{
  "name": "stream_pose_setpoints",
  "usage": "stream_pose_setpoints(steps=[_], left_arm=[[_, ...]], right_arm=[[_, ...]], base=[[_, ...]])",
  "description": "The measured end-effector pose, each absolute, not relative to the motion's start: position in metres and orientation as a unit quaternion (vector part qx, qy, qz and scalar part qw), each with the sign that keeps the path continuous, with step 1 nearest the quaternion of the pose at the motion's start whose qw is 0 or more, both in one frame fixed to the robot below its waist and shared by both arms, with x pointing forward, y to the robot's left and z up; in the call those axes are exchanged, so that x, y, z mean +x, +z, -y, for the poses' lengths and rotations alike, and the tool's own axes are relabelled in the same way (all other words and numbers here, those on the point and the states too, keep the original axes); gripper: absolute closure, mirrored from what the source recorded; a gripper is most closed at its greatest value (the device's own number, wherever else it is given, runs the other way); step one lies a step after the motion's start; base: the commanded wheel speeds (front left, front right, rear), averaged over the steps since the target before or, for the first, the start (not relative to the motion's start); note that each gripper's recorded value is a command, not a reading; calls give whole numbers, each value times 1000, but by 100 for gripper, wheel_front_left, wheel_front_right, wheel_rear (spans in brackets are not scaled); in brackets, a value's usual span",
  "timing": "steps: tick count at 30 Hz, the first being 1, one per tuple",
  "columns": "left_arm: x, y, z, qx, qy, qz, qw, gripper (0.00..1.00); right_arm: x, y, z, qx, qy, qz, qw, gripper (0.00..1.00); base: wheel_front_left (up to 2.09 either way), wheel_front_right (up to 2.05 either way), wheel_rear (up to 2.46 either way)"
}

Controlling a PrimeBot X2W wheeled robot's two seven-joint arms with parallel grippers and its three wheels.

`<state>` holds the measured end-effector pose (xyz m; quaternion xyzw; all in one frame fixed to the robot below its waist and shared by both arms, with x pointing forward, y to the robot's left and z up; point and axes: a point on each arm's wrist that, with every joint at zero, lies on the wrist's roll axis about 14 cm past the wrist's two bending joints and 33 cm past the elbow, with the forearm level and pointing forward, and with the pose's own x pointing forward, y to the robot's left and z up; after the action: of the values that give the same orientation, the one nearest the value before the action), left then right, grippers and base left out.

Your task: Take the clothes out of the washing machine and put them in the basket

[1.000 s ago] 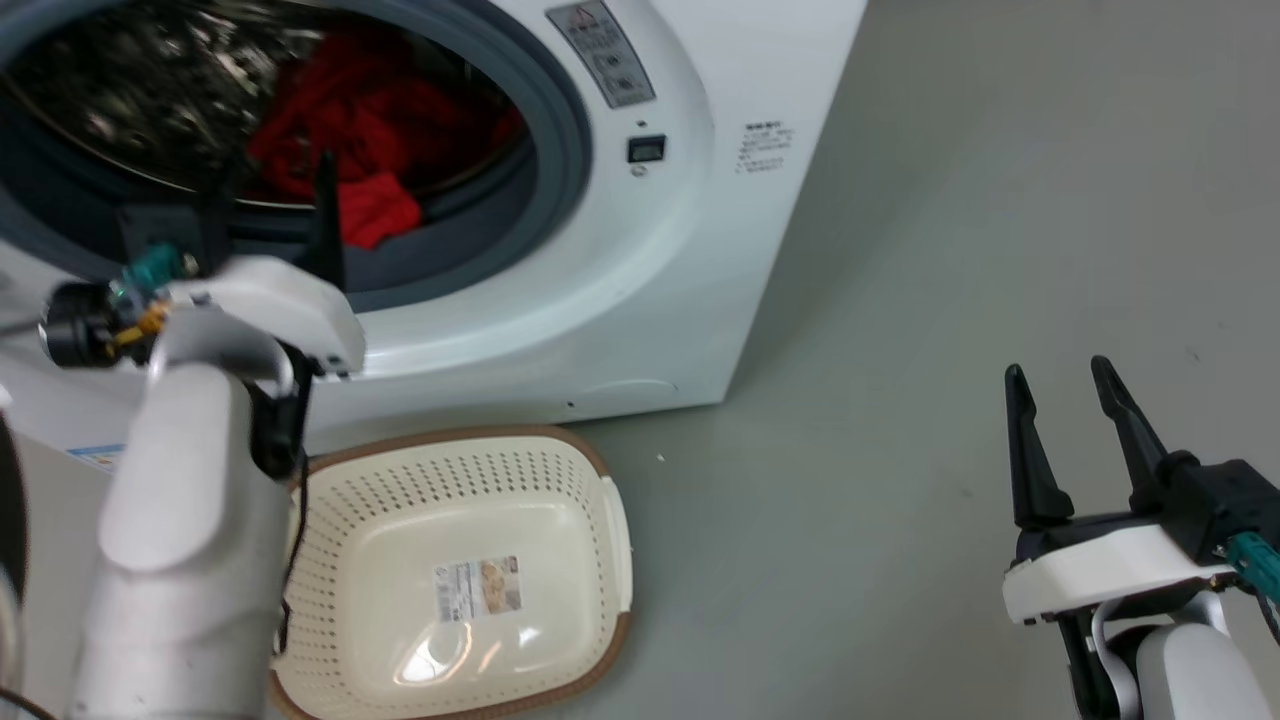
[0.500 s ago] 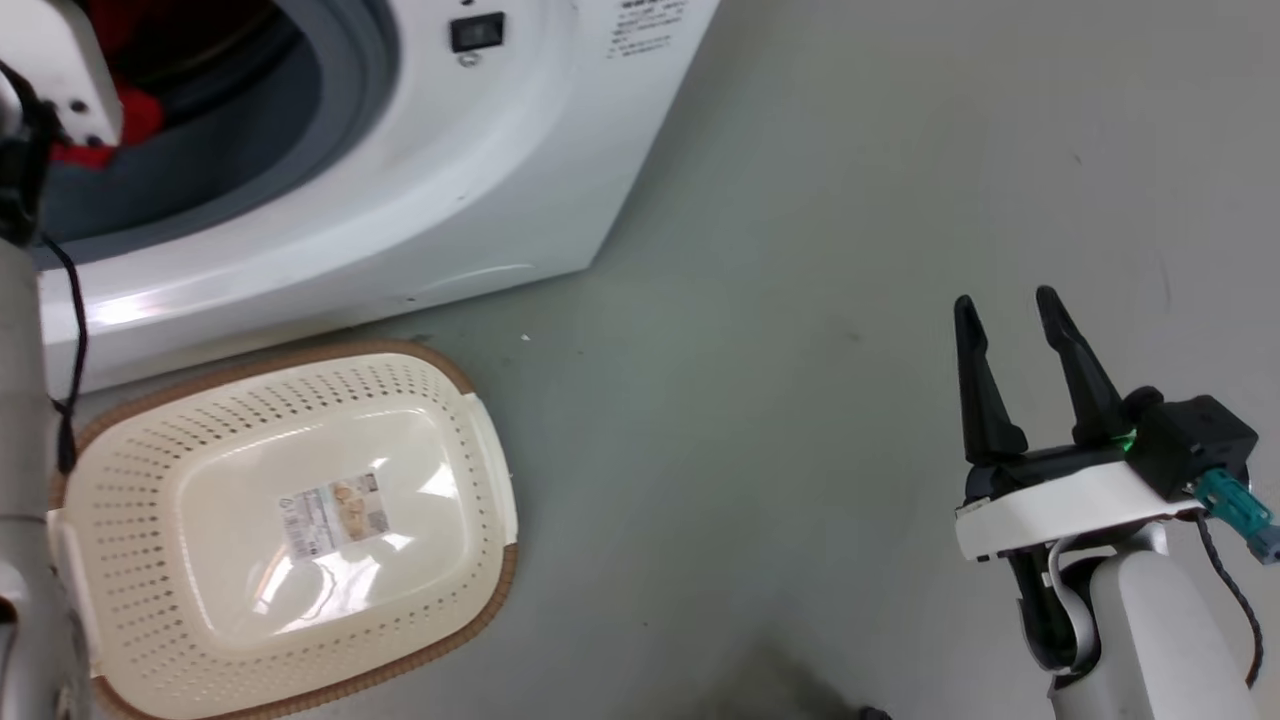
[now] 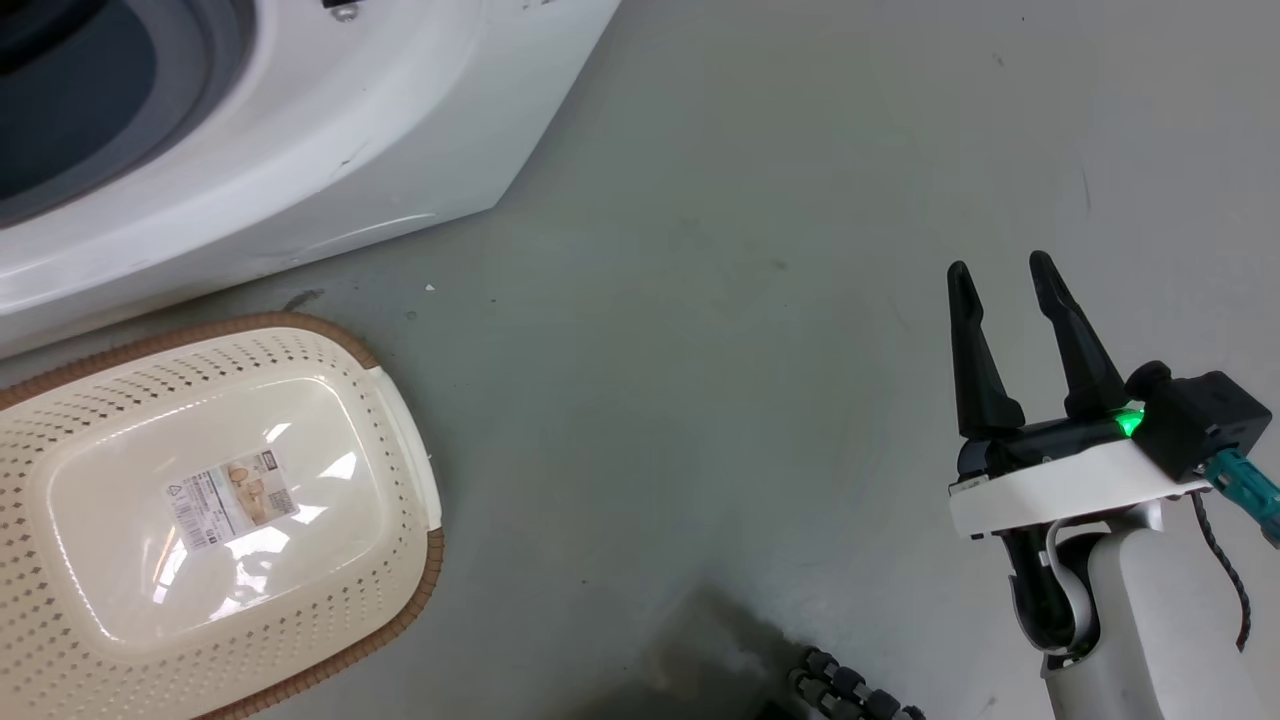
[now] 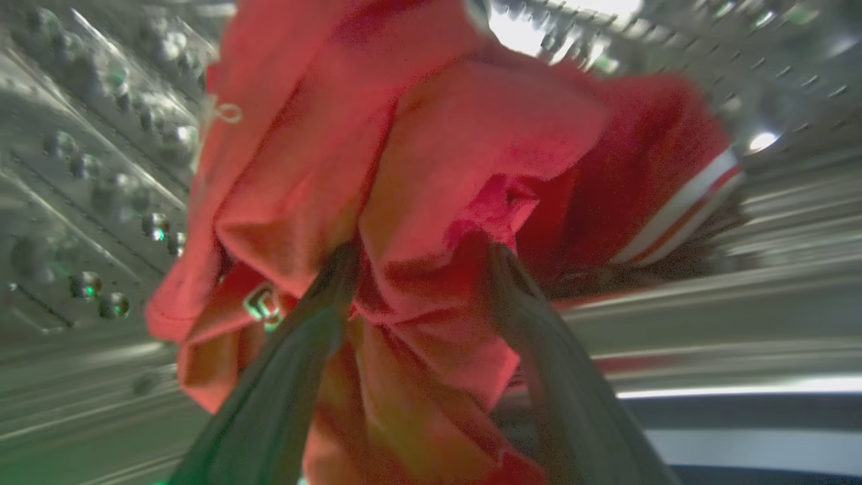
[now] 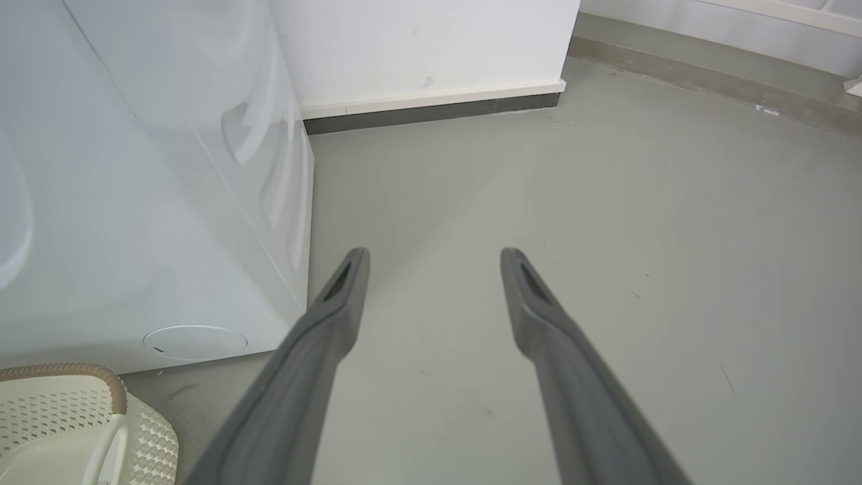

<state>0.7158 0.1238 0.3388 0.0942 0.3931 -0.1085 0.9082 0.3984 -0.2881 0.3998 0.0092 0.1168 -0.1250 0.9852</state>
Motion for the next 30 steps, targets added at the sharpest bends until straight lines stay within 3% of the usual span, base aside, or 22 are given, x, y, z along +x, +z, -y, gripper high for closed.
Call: stream_pose_setpoints(steps=[8, 9, 11, 12, 30], left_arm=[[705, 319, -132, 93, -92, -448, 884, 0], [705, 319, -132, 93, -92, -448, 884, 23], [704, 320, -134, 88, -86, -450, 884, 95], [703, 321, -135, 89, -84, -448, 886, 100], [709, 383, -125, 62, -75, -262, 960, 100]], right_arm=[[398, 394, 290, 9, -129, -124, 984, 0], [398, 394, 290, 9, -129, -124, 984, 0], [400, 395, 290, 10, -128, -122, 984, 0], [402, 396, 290, 10, -127, -120, 985, 0], [401, 425, 295, 8, -132, -80, 988, 0]], base=[[0, 0, 0], [0, 0, 0], [0, 0, 0], [0, 0, 0], [0, 0, 0]])
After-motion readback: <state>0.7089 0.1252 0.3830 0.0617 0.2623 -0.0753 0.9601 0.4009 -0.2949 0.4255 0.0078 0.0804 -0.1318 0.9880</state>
